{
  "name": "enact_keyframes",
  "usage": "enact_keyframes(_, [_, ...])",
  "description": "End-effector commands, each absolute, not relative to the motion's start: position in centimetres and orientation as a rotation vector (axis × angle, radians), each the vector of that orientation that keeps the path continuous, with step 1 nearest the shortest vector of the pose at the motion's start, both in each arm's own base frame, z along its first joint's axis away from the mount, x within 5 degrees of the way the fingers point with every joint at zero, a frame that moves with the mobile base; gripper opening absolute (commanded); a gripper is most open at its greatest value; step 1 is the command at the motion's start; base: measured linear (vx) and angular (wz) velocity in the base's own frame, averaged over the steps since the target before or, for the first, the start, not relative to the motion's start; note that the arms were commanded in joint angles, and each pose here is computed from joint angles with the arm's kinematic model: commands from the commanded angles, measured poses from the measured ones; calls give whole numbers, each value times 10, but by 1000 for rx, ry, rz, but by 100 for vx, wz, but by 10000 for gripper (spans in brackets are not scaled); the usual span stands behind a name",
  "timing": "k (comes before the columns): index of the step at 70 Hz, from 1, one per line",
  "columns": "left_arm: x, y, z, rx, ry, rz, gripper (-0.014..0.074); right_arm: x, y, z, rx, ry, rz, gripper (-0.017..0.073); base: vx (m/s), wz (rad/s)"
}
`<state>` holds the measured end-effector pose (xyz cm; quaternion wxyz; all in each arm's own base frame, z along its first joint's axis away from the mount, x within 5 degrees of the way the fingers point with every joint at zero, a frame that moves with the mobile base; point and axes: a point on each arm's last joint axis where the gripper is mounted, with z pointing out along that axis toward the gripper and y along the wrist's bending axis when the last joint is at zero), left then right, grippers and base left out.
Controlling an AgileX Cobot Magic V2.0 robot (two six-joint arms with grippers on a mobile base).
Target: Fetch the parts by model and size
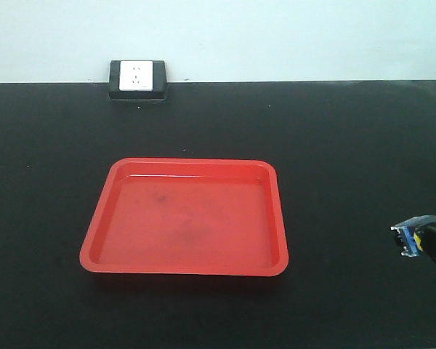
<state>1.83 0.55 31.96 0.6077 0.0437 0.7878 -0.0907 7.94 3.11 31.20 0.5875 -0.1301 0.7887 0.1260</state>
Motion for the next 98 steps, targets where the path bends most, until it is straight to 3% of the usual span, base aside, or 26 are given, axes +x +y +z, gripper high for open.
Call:
enact_keyframes(1, [23,3,338,89,1701,-262,-6,82,32,327,-297,1742,298,-10,0,0])
enact_keyframes(20, [67,-15,353,107,1813,-263,-3,82,32,327,-297,1742,298,-10,0,0])
enact_keyframes(56, [206,-72,376,259,2070,-244,4,82,32,327,-297,1742,298,-10,0,0])
enact_keyframes(69, [254,-95,359,400,2154,-220,4,82,32,327,-297,1744,297,-10,0,0])
enact_keyframes(98, [330,-122,289,434,2268,-196,8,82,32,327,-297,1743,297,-10,0,0])
